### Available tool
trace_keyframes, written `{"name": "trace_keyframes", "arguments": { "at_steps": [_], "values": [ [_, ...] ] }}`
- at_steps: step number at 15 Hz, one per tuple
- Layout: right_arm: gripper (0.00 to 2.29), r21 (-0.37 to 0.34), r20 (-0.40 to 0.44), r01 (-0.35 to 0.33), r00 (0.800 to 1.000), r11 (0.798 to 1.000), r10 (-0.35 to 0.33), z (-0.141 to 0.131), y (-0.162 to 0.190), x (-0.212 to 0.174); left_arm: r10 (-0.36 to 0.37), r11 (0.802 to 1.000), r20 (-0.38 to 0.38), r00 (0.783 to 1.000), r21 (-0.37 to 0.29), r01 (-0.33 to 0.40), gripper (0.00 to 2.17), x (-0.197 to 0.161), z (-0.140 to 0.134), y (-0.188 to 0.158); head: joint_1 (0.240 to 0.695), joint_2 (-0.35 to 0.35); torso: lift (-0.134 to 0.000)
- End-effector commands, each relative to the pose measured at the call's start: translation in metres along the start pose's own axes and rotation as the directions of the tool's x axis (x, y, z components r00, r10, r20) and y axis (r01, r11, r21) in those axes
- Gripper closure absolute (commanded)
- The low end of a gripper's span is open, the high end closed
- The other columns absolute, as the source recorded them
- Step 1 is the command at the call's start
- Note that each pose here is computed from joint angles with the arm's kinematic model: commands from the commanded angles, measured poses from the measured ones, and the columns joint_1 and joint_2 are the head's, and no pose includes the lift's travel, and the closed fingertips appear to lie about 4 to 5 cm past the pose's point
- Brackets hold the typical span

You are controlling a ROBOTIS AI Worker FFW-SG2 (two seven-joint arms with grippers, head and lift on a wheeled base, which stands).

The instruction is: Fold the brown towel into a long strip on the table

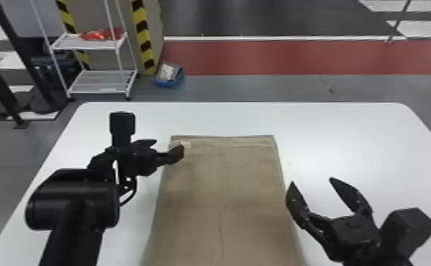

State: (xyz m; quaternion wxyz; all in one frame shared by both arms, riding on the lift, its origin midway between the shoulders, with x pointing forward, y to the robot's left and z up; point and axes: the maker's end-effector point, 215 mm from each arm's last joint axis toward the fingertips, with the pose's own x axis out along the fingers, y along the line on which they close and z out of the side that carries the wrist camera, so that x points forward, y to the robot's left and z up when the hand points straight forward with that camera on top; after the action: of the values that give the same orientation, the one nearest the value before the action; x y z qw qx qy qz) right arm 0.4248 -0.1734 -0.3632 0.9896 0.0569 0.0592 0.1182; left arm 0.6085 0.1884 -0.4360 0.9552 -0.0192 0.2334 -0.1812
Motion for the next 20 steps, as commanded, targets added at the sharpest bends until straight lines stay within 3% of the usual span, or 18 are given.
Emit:
{"name": "trace_keyframes", "arguments": {
  "at_steps": [1, 9, 11, 16, 18, 20],
  "values": [
    [0.09, 0.001, -0.002, 0.001, 1.000, 1.000, -0.001, -0.001, -0.001, 0.001, 0.008, 1.000, -0.012, 1.000, 0.010, -0.008, 0.15, 0.009, -0.003, 0.001, 0.695, 0.017, -0.123],
    [0.09, 0.001, -0.008, 0.007, 1.000, 1.000, -0.007, -0.005, -0.004, 0.001, 0.050, 0.995, -0.019, 0.999, 0.090, -0.048, 0.33, 0.024, -0.007, 0.009, 0.695, 0.018, -0.123],
    [0.09, 0.000, -0.009, 0.008, 1.000, 1.000, -0.008, -0.006, -0.005, 0.001, 0.049, 0.993, -0.021, 0.999, 0.105, -0.047, 0.64, 0.025, -0.008, 0.007, 0.695, 0.017, -0.123],
    [0.09, -0.001, -0.009, 0.010, 1.000, 1.000, -0.010, -0.005, -0.006, 0.000, 0.048, 0.993, -0.028, 0.998, 0.109, -0.045, 0.73, 0.024, -0.012, 0.006, 0.695, 0.009, -0.123],
    [0.09, -0.001, -0.009, 0.011, 1.000, 1.000, -0.011, -0.005, -0.006, 0.001, 0.049, 0.993, -0.037, 0.998, 0.105, -0.045, 1.09, 0.022, -0.020, 0.006, 0.695, 0.009, -0.123],
    [0.09, -0.001, -0.008, 0.009, 1.000, 1.000, -0.009, -0.005, -0.005, 0.001, 0.045, 0.994, -0.038, 0.998, 0.102, -0.041, 1.09, 0.018, -0.025, 0.004, 0.695, 0.009, -0.123]
  ]
}}
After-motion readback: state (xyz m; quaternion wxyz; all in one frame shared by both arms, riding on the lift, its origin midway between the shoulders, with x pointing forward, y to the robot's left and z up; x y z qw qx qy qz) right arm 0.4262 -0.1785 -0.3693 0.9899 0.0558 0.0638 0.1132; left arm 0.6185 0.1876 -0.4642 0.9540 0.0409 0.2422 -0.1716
